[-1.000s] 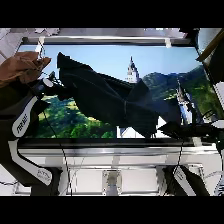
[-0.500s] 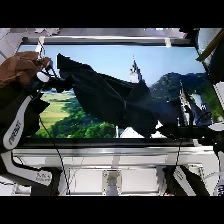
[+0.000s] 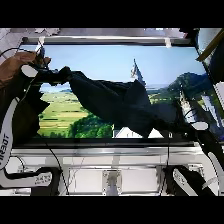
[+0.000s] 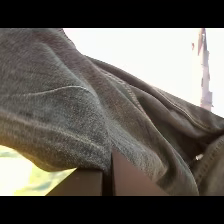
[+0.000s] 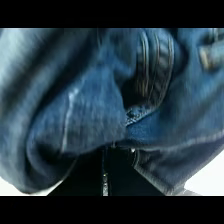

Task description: Fold the clothes and pants, and hang the long-sleeved shirts on hangers.

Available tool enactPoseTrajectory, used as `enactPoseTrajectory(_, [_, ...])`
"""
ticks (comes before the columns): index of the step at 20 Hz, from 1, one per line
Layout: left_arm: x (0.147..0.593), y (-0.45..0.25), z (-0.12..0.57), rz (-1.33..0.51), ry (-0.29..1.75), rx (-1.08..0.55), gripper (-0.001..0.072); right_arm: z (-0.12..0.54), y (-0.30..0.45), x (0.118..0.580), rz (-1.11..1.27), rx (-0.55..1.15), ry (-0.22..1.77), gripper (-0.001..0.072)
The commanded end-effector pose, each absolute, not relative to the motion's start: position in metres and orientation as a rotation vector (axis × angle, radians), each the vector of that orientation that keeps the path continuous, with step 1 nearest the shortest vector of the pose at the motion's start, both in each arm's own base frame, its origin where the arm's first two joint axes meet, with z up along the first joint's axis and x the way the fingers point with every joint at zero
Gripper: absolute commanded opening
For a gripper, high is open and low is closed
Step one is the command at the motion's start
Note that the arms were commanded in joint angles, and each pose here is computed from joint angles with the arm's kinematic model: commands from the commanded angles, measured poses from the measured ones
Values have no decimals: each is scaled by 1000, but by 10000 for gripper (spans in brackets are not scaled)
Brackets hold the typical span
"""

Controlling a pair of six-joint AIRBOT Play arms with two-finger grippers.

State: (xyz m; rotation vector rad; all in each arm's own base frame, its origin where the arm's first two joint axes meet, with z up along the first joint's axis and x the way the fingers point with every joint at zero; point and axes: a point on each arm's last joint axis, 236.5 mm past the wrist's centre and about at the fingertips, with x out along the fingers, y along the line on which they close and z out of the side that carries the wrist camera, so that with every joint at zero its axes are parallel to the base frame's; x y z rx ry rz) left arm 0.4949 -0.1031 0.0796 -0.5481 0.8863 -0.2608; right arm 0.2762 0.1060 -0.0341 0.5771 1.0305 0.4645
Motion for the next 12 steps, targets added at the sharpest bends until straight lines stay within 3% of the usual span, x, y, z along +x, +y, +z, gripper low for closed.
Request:
enactPoseTrajectory(1, [485,-92,109,-258,837,-501,19,1,89,316,424,502,896,25])
enactPoseTrajectory(6, [430,-45,209,-172,645,-238,19,180,50,365,473,375,605,24])
enactPoseTrajectory(9, [379,-45,257,-181,574,-179,19,287,53,359,498,245,451,25])
enactPoseTrajectory(12, [343,-66,254,-250,642,-148,19,340,52,355,469,145,346,24])
